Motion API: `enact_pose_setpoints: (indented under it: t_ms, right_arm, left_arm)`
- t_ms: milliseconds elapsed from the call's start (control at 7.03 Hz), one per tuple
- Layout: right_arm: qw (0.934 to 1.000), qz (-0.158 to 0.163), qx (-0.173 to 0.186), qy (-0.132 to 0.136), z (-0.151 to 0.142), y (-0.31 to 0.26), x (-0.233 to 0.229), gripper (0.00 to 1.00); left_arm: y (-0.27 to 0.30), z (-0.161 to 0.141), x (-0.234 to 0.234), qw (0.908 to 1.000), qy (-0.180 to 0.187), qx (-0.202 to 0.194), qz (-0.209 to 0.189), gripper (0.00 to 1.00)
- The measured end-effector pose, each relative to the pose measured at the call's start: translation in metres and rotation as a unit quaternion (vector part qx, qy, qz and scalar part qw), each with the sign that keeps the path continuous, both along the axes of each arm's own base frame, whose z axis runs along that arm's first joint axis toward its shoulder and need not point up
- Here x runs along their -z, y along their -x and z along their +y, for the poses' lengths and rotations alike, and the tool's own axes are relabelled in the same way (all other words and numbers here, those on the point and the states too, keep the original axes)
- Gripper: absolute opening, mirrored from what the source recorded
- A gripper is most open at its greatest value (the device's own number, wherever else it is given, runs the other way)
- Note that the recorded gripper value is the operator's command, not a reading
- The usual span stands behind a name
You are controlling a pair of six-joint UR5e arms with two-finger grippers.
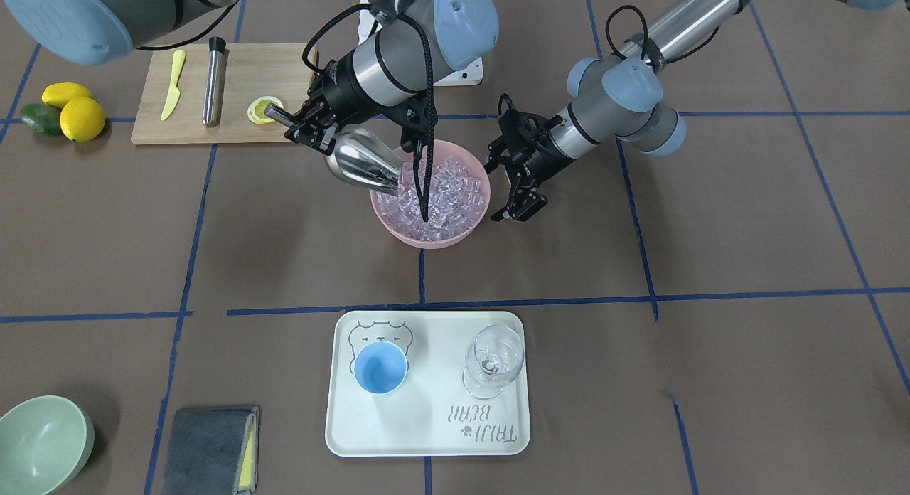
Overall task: Put ice in cup with scoop
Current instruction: 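Push the scoop down into the ice cubes with the right gripper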
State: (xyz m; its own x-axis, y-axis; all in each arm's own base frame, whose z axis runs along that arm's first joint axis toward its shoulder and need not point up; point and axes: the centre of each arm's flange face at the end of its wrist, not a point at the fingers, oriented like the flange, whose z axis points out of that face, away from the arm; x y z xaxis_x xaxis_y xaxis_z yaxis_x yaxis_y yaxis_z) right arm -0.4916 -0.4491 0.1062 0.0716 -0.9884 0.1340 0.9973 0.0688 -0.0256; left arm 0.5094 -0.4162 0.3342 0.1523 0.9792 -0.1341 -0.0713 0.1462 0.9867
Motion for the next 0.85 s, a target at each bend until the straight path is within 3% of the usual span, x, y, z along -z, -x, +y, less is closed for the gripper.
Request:
enact_pose_setpoints:
  t_ms: [853]
  right_arm:
    - [0.9991,0.038,0.016,-0.003,0.003,0.021,-0.014,0.00]
  left_arm:
    - [-0.002,0.001,-0.002,1.0000,0.001,-0.001,0.000,1.00]
